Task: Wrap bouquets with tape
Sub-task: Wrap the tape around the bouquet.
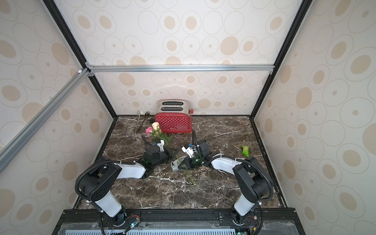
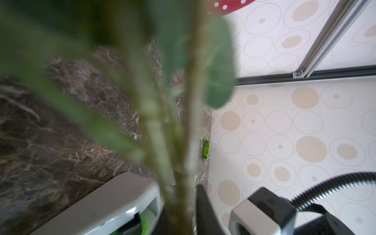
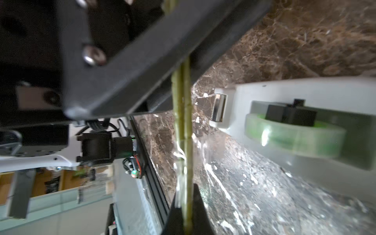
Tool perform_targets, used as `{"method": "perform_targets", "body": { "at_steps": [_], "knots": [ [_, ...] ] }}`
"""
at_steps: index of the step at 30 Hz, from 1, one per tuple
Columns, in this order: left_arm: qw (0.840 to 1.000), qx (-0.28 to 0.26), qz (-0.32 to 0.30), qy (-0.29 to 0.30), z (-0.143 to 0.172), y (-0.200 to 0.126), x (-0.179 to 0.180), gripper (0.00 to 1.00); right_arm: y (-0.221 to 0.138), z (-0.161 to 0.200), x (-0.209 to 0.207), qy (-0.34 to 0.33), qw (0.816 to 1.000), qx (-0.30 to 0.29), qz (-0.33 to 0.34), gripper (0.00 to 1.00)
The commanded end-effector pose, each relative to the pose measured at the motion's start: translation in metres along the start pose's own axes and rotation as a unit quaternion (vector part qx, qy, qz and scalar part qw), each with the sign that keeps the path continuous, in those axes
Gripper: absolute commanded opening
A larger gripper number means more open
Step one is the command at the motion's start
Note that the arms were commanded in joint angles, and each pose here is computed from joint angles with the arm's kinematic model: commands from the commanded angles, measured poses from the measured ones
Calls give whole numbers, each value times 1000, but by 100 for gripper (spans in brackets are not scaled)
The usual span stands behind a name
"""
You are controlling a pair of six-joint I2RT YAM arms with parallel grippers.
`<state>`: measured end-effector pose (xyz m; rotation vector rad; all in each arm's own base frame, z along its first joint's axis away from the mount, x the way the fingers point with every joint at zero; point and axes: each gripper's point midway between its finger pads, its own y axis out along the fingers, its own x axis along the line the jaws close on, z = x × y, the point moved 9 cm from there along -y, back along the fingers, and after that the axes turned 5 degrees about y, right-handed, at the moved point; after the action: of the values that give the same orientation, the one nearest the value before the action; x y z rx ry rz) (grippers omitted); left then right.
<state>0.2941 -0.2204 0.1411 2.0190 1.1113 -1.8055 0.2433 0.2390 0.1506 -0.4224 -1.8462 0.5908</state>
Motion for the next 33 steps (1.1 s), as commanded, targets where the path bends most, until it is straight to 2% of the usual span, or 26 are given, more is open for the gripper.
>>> {"method": "perform_targets", "body": {
  "at_steps": [1, 6, 9, 12, 14, 17, 23, 27, 30, 32, 33],
  "knots": [
    [999, 7, -33, -18, -3, 1, 2, 48, -3, 4, 12, -85, 988, -12, 131, 0],
    [995, 27, -82, -48, 1, -7, 5, 50, 4, 8, 24, -162, 947, -43, 273, 0],
    [991, 39, -112, -63, 4, -11, 7, 50, 8, 9, 32, -203, 920, -63, 330, 0],
    [988, 39, -124, -80, 5, -17, 7, 45, 10, 11, 36, -222, 901, -82, 363, 0],
    [987, 44, -124, -90, 6, -18, 7, 45, 10, 12, 37, -230, 897, -87, 368, 0],
    [987, 54, -100, -117, 9, -15, 7, 39, 12, 15, 44, -260, 883, -98, 379, 0],
    [986, 59, -79, -136, 11, -10, 3, 38, 17, 19, 45, -270, 880, -96, 379, 0],
    [986, 61, -77, -137, 12, -9, 3, 33, 17, 20, 46, -269, 883, -99, 372, 0],
    [985, 64, -72, -142, 14, -8, 5, 19, 19, 20, 48, -268, 888, -95, 363, 0],
    [985, 64, -71, -141, 14, -8, 5, 1, 20, 21, 49, -267, 891, -95, 355, 0],
    [985, 65, -72, -140, 14, -8, 6, 0, 20, 21, 50, -267, 893, -95, 350, 0]
  ]
}}
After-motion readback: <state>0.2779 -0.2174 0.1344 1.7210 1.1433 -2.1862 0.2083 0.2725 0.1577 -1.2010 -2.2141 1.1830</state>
